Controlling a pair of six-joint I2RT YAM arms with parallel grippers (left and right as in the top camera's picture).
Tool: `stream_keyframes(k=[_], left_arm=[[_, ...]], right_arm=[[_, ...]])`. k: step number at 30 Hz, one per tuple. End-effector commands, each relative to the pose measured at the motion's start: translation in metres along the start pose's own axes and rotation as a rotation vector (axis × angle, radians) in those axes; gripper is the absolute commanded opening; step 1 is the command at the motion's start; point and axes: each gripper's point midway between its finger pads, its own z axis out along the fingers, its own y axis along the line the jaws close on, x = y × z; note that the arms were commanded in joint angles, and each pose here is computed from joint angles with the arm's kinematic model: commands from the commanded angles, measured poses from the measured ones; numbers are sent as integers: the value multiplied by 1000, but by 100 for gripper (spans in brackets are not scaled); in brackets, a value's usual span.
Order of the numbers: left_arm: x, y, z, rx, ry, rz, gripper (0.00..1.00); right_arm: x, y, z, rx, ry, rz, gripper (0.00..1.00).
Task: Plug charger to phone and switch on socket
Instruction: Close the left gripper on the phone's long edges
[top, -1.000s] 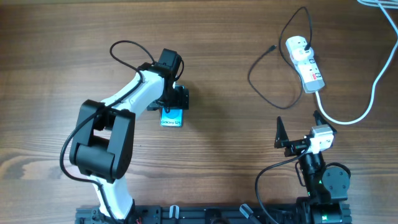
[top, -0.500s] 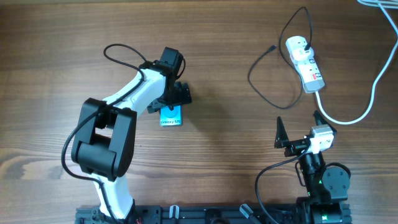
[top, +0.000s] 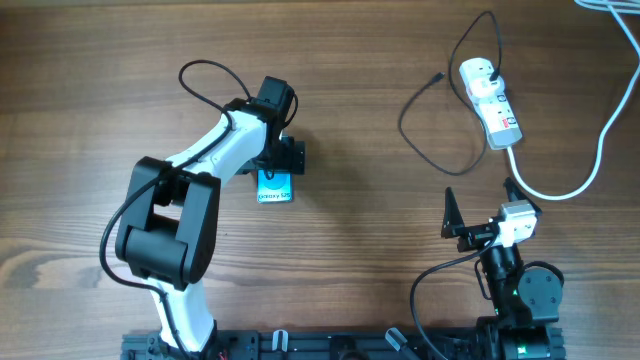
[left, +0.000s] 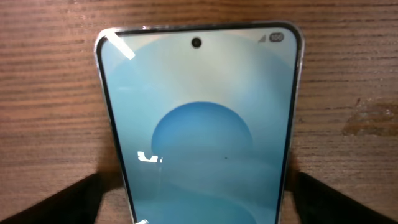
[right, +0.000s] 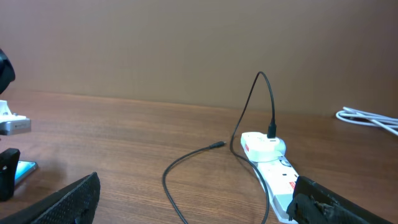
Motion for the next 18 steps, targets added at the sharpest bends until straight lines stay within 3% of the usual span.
stream_keyframes(k=[1, 11, 14, 18], left_arm=[[22, -1, 29, 15, 97, 15, 92], [52, 5, 53, 8, 148, -143, 72], [56, 4, 54, 14, 160, -153, 72], [58, -2, 53, 49, 175, -168, 86]], right_arm=[[-2, 0, 0, 0, -12, -18, 100], [-2, 0, 0, 0, -12, -19, 100], [-2, 0, 0, 0, -12, -18, 100], [-2, 0, 0, 0, -12, -18, 100]])
